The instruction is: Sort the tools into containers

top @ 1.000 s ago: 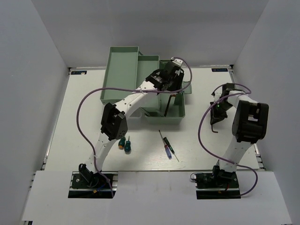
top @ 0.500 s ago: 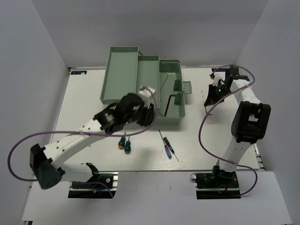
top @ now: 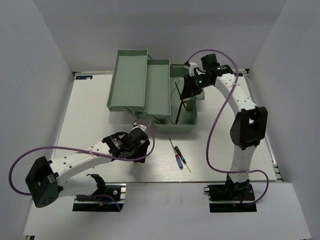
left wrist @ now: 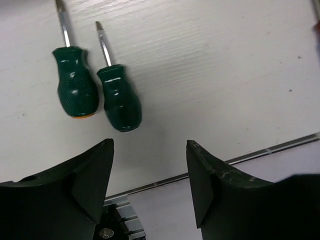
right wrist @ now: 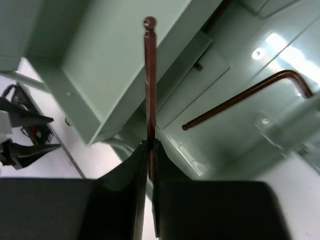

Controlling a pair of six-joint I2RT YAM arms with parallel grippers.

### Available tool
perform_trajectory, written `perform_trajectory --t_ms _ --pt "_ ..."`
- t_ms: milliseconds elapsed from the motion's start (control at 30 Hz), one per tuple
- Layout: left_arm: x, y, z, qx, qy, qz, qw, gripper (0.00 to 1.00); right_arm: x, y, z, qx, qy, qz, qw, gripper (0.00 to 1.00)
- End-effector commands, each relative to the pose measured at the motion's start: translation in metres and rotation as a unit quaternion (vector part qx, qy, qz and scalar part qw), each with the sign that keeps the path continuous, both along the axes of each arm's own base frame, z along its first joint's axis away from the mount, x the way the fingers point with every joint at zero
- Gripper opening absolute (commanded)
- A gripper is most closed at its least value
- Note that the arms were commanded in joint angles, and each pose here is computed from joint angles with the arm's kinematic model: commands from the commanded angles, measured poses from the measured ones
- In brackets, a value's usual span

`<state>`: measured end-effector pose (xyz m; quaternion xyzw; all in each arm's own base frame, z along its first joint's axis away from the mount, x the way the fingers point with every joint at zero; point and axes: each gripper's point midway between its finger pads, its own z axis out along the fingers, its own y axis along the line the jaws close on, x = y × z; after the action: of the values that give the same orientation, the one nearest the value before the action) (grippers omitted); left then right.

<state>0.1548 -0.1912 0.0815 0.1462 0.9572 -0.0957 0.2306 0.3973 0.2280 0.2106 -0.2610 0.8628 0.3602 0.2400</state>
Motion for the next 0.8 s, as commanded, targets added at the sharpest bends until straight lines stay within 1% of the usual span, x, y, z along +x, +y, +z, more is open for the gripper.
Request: perform_trajectory --t_ms 0,33,100,133,200,333,367,433,467,500,533,567,633,667,700,767 --pt "0.006 0.012 0.01 -0.004 -0.027 0.056 0.998 0.7 0.007 0.0 -0.02 -0.03 0.016 -0.017 0.999 0.31" --pt "0.013 0.012 0.017 -0.004 -0.042 0.063 0.997 0.71 0.008 -0.001 -0.02 -0.032 0.013 -0.017 0.999 0.36" --pt "0.016 0.01 0.022 -0.007 -0.05 0.066 0.997 0.71 0.008 -0.002 -0.021 -0.037 0.012 -0.017 0.999 0.44" --pt "0.017 0.015 0.021 0.001 -0.051 0.073 0.996 0.71 0.007 -0.003 -0.019 -0.037 0.009 -0.016 0.999 0.47" --pt "0.017 0.015 0.021 0.001 -0.051 0.073 0.996 0.73 0.005 -0.003 -0.014 -0.036 0.005 -0.015 0.999 0.5" --pt "0.018 0.011 0.013 0.001 -0.047 0.066 0.997 0.73 -0.005 -0.003 0.003 -0.02 -0.004 -0.007 1.0 0.51" --pt "0.018 0.012 0.007 0.009 -0.045 0.061 0.997 0.71 -0.011 -0.004 0.003 -0.017 0.005 -0.003 1.0 0.51" --pt "0.019 0.013 0.002 0.016 -0.046 0.063 0.997 0.7 -0.031 0.0 0.019 0.011 -0.006 0.032 0.999 0.5" --pt "0.021 0.012 0.0 0.02 -0.048 0.055 0.997 0.69 -0.049 -0.004 0.004 0.008 0.028 0.04 0.999 0.5" --pt "0.026 0.009 0.0 0.012 -0.056 0.056 0.997 0.69 -0.063 -0.002 0.01 0.022 0.02 0.064 0.998 0.48" --pt "0.028 0.008 -0.005 0.018 -0.052 0.056 0.997 0.67 -0.071 -0.005 0.015 0.023 0.004 0.073 0.997 0.48" --pt "0.029 0.006 -0.007 0.018 -0.052 0.056 0.997 0.66 -0.095 -0.01 -0.005 0.017 0.031 0.081 0.996 0.48" --pt "0.033 0.008 -0.015 0.038 -0.054 0.056 0.996 0.64 -0.104 -0.011 -0.004 0.023 0.005 0.091 0.996 0.46" --pt "0.034 0.007 -0.018 0.041 -0.052 0.056 0.996 0.63 -0.114 -0.015 -0.012 0.02 0.009 0.092 0.995 0.46" --pt "0.034 0.01 -0.027 0.056 -0.048 0.057 0.996 0.63 -0.118 -0.018 -0.021 0.015 0.014 0.092 0.996 0.46" --pt "0.039 0.007 -0.03 0.057 -0.055 0.056 0.995 0.62 -0.129 -0.022 -0.023 0.013 0.015 0.094 0.995 0.46"
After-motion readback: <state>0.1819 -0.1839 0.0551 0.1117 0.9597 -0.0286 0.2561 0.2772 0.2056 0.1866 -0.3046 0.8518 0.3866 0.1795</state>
